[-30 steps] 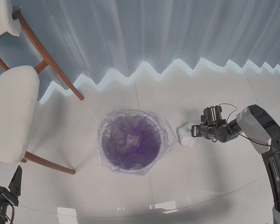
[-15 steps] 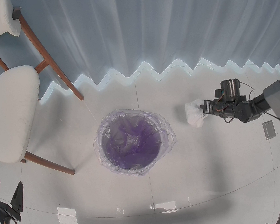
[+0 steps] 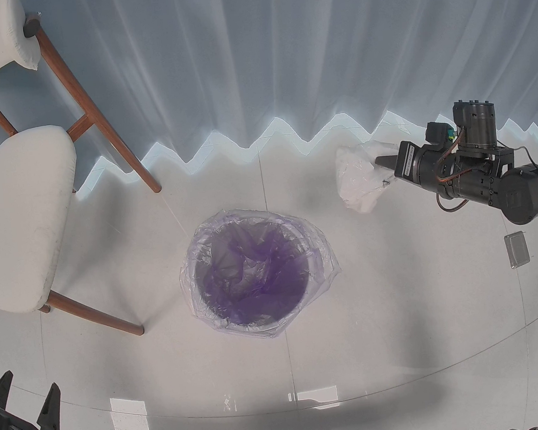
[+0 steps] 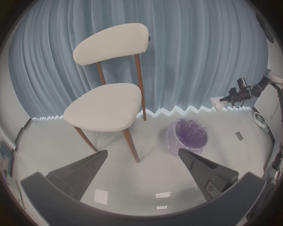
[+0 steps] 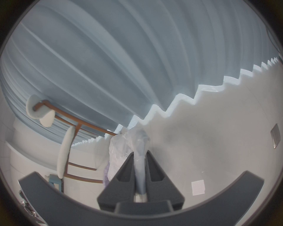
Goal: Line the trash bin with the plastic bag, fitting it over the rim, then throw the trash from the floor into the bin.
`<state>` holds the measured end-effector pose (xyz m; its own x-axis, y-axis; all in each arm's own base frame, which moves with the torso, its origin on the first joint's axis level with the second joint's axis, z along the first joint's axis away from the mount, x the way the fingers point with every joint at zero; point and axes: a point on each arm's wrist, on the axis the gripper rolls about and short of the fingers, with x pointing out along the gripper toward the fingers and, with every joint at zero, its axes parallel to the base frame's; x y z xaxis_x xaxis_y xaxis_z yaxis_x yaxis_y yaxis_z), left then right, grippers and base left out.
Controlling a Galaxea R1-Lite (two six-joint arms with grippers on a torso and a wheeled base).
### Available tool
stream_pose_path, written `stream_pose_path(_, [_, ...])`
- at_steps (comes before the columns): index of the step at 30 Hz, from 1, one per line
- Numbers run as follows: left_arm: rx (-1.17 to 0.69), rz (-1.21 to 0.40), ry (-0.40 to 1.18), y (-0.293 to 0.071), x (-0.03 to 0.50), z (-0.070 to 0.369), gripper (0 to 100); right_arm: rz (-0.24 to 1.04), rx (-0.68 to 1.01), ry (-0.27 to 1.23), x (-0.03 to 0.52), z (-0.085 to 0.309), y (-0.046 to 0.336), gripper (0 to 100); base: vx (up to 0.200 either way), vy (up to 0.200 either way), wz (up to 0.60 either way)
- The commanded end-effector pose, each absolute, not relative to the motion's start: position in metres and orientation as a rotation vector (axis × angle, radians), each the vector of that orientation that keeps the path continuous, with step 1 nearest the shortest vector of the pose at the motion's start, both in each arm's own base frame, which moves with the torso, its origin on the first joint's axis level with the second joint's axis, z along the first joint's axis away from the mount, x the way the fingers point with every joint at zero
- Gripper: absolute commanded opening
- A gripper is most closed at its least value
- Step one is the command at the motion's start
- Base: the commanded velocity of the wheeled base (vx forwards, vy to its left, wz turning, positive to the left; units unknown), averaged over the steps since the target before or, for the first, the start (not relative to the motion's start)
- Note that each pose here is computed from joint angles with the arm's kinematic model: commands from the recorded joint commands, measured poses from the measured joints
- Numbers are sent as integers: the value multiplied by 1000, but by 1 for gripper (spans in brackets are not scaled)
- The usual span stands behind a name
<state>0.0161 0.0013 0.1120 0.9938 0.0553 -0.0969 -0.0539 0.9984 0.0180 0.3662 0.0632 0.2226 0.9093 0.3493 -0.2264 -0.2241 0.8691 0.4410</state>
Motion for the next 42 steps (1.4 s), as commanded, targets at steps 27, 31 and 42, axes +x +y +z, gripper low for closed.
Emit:
stream_pose_path(27, [89,-30,88,1,-19,77,100,566,302,156,373,154,181,0,0,0,0])
stream_pose_path(31, [97,-72,86,0,-19,77,100,566,254,149,386,141,187,0,0,0,0])
stream_pose_path(42, [61,5,29,0,-24,76,100,584,192,129,402,101,200,0,0,0,0])
